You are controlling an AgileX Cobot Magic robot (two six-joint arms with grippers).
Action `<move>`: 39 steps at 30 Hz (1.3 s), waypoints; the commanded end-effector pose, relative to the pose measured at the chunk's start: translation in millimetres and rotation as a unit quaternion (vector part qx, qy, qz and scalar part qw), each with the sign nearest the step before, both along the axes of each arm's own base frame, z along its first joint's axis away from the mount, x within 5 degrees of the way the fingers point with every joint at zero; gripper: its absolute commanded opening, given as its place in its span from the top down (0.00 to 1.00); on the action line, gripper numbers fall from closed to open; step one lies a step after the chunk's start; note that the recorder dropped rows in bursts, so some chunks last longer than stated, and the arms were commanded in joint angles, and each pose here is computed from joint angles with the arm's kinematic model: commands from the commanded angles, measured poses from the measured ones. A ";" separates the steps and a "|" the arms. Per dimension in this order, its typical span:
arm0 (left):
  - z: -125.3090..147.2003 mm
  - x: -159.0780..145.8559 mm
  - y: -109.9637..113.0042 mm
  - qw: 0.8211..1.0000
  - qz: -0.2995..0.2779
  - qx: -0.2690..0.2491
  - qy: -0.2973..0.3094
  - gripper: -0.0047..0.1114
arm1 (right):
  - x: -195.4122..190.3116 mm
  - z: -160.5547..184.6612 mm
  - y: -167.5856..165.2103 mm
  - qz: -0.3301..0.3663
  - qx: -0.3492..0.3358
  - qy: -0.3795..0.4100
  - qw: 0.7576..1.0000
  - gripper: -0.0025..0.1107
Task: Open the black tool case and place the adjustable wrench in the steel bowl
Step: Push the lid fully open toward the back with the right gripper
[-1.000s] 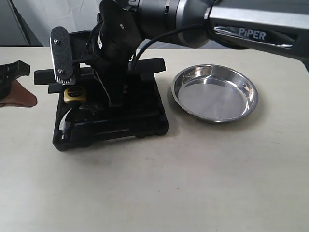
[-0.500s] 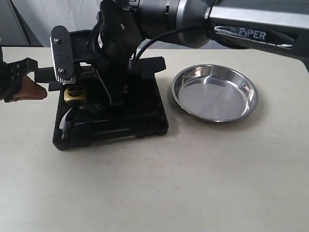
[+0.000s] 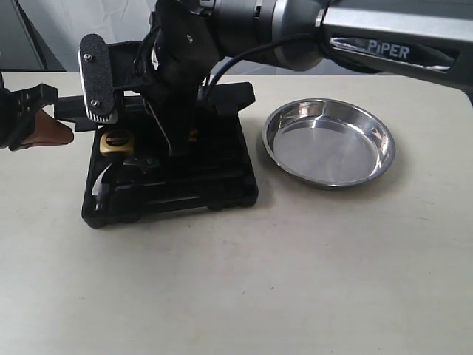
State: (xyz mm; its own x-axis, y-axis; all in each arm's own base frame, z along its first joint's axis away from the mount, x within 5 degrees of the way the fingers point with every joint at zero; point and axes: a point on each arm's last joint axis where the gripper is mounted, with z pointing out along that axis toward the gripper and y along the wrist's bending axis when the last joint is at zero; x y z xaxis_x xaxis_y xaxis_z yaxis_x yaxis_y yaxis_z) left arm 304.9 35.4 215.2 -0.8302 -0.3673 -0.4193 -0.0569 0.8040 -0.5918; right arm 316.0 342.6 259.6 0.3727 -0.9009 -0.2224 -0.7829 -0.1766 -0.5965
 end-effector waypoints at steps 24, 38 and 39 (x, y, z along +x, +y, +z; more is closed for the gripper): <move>21.4 14.2 -5.8 0.991 0.018 -0.078 -0.111 0.96 | 4.8 12.2 2.6 -0.003 0.026 -0.050 0.998 0.99; 25.8 17.4 -5.0 0.986 0.026 -0.084 -0.140 0.96 | 6.7 28.5 -3.1 -0.046 0.054 -0.072 0.995 0.99; 25.9 17.5 -5.0 0.986 0.027 -0.085 -0.140 0.96 | 5.8 32.9 -4.8 -0.048 0.055 -0.076 0.994 0.98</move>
State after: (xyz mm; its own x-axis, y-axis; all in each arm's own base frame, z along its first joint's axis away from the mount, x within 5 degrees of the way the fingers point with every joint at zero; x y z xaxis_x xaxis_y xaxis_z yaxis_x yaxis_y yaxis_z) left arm 319.7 31.0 235.0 -0.6939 -0.4502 -0.5620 0.0841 0.7244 -0.6842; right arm 327.6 341.0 276.5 0.3400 -0.9057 -0.2531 -0.6993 -0.0635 -0.7120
